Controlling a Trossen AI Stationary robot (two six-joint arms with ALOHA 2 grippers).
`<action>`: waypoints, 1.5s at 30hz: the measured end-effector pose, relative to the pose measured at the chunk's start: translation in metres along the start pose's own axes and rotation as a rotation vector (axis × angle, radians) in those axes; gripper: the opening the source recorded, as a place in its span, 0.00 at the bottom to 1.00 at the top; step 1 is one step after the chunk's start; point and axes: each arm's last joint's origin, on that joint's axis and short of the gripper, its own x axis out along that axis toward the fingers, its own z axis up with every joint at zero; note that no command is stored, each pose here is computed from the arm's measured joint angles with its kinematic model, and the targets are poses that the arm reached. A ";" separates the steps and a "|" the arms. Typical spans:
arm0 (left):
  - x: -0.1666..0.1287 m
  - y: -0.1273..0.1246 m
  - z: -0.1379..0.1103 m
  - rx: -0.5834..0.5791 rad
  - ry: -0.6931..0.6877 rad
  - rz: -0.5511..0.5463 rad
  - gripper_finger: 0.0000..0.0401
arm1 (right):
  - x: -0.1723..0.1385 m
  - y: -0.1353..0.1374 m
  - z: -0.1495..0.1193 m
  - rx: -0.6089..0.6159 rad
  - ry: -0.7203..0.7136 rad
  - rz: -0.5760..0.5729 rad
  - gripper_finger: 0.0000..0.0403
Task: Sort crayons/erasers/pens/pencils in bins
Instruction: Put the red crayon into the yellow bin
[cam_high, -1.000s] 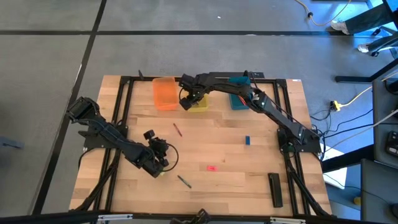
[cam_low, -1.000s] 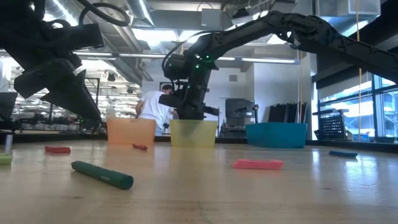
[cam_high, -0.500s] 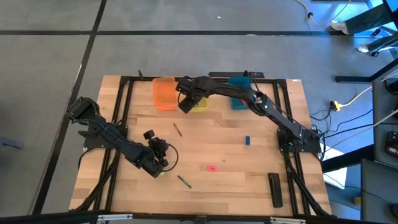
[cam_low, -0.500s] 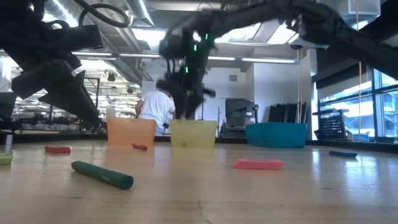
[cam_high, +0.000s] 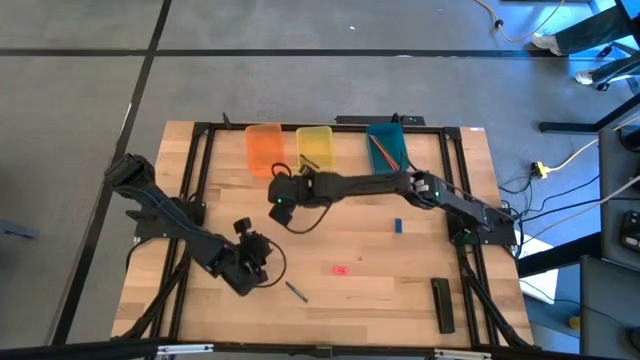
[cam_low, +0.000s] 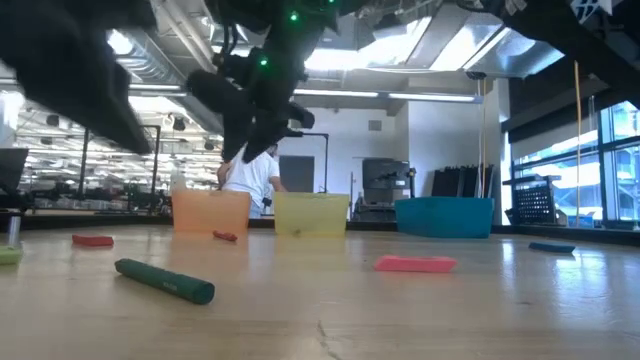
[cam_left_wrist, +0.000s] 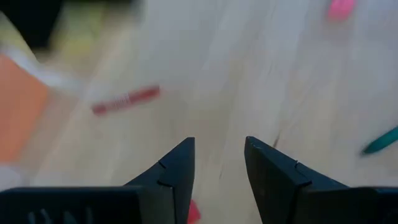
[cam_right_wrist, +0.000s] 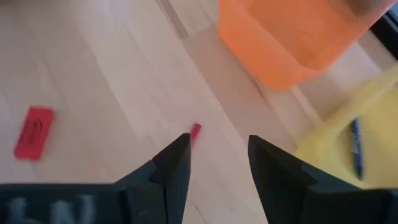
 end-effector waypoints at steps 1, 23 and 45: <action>-0.007 -0.001 0.004 0.000 -0.042 -0.004 0.33 | 0.003 0.004 -0.004 0.020 -0.014 0.002 0.40; -0.061 0.006 0.011 -0.045 -0.374 0.008 0.33 | 0.065 0.004 -0.074 0.141 0.043 0.084 0.40; -0.061 0.007 0.011 -0.033 -0.371 0.017 0.33 | 0.053 0.027 -0.074 0.160 -0.034 0.108 0.40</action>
